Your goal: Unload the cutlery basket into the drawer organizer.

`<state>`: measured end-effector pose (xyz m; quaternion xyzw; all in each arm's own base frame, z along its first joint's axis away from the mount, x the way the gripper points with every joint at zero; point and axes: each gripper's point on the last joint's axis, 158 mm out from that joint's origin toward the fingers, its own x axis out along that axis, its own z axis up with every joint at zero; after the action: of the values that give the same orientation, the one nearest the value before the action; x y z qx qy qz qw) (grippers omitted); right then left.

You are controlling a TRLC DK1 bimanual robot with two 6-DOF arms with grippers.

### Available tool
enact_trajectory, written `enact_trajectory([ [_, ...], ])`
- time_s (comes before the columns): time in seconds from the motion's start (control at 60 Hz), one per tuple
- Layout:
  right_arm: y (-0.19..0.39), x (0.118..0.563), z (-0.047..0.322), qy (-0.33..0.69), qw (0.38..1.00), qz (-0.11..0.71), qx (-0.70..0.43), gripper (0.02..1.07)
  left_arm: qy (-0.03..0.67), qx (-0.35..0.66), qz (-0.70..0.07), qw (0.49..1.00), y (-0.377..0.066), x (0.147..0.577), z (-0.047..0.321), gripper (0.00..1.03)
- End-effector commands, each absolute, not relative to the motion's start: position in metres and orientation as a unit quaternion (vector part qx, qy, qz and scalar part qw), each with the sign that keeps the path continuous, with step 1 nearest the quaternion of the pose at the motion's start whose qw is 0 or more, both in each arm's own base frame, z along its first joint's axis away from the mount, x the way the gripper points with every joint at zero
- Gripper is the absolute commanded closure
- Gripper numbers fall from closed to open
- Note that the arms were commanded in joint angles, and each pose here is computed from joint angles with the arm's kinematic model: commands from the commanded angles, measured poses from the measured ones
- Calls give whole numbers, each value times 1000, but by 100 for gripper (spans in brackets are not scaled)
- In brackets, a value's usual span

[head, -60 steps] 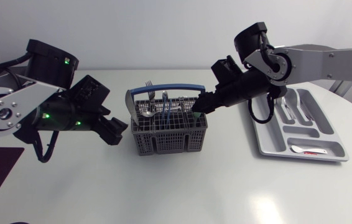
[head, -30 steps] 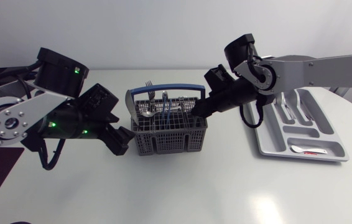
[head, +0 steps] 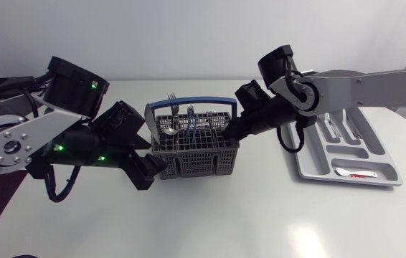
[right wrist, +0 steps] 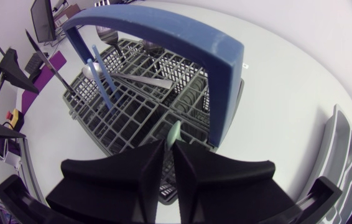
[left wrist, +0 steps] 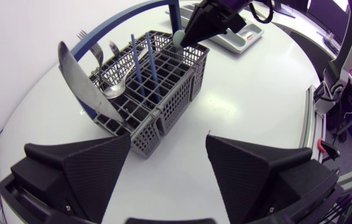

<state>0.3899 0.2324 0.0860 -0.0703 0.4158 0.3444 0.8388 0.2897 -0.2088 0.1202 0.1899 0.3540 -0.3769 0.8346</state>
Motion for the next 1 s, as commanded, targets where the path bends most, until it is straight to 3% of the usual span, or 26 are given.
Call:
enact_trajectory([
  [0.0, 233, 382, 93, 404, 840, 352, -81, 93, 343, 182, -383, 838, -215, 290, 133, 15],
  [0.433, 231, 379, 118, 386, 856, 338, -70, 92, 342, 182, -384, 838, -217, 292, 133, 15],
  [0.483, 227, 381, 115, 394, 857, 325, -65, 88, 343, 182, -385, 838, -217, 291, 133, 15],
  [0.567, 220, 381, 109, 414, 858, 298, -58, 52, 342, 184, -385, 837, -218, 290, 133, 15],
  [0.583, 220, 381, 108, 416, 859, 295, -56, 49, 342, 184, -386, 837, -218, 290, 133, 15],
  [0.983, 215, 379, 125, 427, 866, 260, -16, 49, 317, 191, -396, 840, -229, 294, 148, 15],
])
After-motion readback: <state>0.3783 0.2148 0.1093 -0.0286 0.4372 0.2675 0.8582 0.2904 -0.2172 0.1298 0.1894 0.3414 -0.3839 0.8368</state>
